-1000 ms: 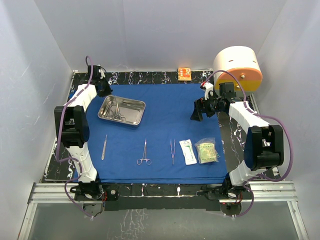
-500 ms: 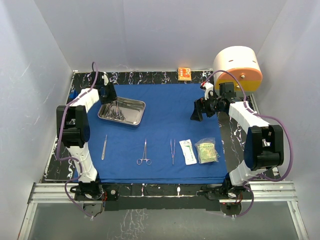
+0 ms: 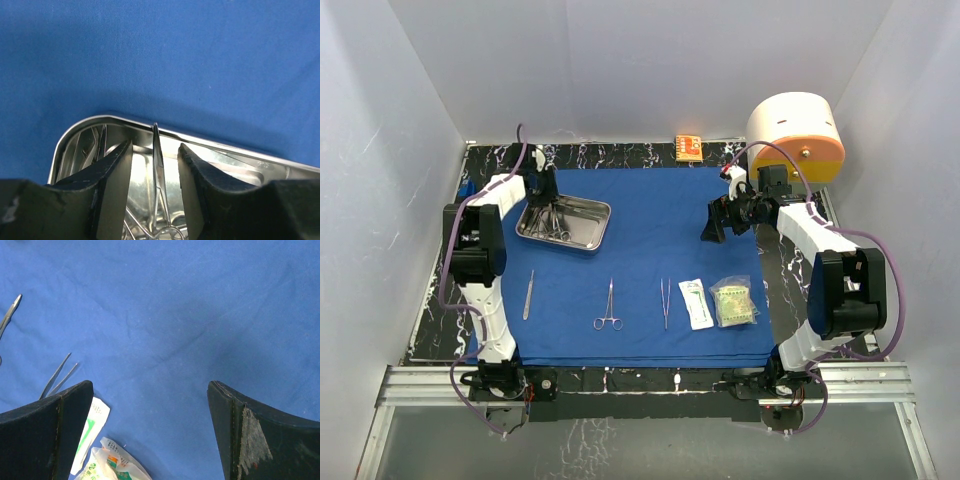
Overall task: Open and lay out the surgical kit
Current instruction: Pick up the medical item from the container, then place the medical item in the surgical kit.
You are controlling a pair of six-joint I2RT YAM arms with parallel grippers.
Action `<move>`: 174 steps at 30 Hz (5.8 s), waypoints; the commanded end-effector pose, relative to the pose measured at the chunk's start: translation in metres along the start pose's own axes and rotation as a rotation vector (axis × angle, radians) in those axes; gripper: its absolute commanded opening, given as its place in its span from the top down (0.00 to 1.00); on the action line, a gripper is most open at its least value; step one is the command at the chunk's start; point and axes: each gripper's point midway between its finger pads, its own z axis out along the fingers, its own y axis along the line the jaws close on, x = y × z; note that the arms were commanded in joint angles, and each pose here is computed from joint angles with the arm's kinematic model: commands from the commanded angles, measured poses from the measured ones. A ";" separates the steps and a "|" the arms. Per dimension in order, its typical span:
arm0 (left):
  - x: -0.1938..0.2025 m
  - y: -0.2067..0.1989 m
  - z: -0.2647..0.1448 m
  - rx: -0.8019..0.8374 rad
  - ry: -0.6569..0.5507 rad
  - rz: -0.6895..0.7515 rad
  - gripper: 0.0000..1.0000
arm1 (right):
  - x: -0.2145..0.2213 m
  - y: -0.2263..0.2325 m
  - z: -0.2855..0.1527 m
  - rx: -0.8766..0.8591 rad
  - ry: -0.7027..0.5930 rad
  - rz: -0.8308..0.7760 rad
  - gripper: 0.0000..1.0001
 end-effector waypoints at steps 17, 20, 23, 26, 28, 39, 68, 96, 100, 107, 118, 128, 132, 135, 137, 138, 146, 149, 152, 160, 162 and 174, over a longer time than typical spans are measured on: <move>-0.013 -0.004 0.006 0.006 0.001 0.053 0.86 | -0.014 -0.005 0.002 -0.009 -0.036 -0.022 0.02; -0.013 -0.005 0.006 0.006 0.006 0.056 0.89 | -0.013 -0.005 0.003 -0.011 -0.032 -0.021 0.02; -0.017 -0.006 0.005 0.008 0.003 0.061 0.93 | -0.014 -0.004 0.002 -0.011 -0.034 -0.025 0.02; -0.025 -0.008 -0.001 0.014 -0.015 0.068 0.98 | -0.014 -0.004 0.001 -0.011 -0.035 -0.026 0.02; -0.032 -0.011 -0.008 0.023 -0.035 0.072 1.00 | -0.014 -0.004 0.001 -0.010 -0.036 -0.028 0.02; -0.067 -0.047 -0.049 0.153 -0.137 0.053 1.00 | -0.017 -0.002 -0.002 -0.009 -0.046 -0.036 0.02; 0.033 -0.124 -0.185 0.235 -0.058 0.190 1.00 | -0.030 -0.007 -0.020 0.094 -0.088 -0.087 0.02; 0.211 -0.093 -0.133 0.152 0.301 0.117 1.00 | -0.038 -0.017 -0.075 0.160 -0.303 -0.114 0.02; 0.214 -0.082 -0.126 0.115 0.322 0.094 1.00 | -0.039 -0.015 -0.075 0.149 -0.307 -0.114 0.02; 0.214 -0.082 -0.120 0.119 0.336 0.087 1.00 | -0.039 -0.015 -0.075 0.143 -0.305 -0.113 0.02; 0.218 -0.077 -0.114 0.095 0.346 0.101 1.00 | -0.040 -0.012 -0.075 0.132 -0.309 -0.116 0.02; 0.224 -0.075 -0.110 0.088 0.369 0.101 1.00 | -0.040 -0.010 -0.076 0.124 -0.312 -0.118 0.02; 0.225 -0.074 -0.108 0.088 0.375 0.101 1.00 | -0.040 -0.010 -0.076 0.123 -0.313 -0.117 0.02; 0.224 -0.075 -0.107 0.087 0.375 0.101 1.00 | -0.040 -0.009 -0.075 0.119 -0.313 -0.118 0.02; 0.224 -0.075 -0.107 0.088 0.378 0.097 1.00 | -0.040 -0.009 -0.075 0.119 -0.312 -0.116 0.02; 0.224 -0.076 -0.107 0.087 0.379 0.095 1.00 | -0.040 -0.009 -0.075 0.119 -0.312 -0.117 0.02; 0.226 -0.078 -0.105 0.091 0.386 0.088 1.00 | -0.040 -0.009 -0.076 0.120 -0.314 -0.120 0.02; 0.227 -0.076 -0.105 0.084 0.387 0.088 1.00 | -0.040 -0.008 -0.076 0.117 -0.315 -0.119 0.02; 0.230 -0.076 -0.105 0.085 0.389 0.088 1.00 | -0.040 -0.008 -0.075 0.116 -0.315 -0.119 0.02; 0.233 -0.075 -0.104 0.084 0.396 0.085 0.99 | -0.041 -0.007 -0.076 0.115 -0.318 -0.124 0.02; 0.234 -0.075 -0.104 0.085 0.399 0.085 0.98 | -0.040 -0.008 -0.076 0.115 -0.317 -0.122 0.02; 0.238 -0.071 -0.106 0.075 0.393 0.086 0.94 | -0.041 -0.007 -0.077 0.116 -0.320 -0.125 0.02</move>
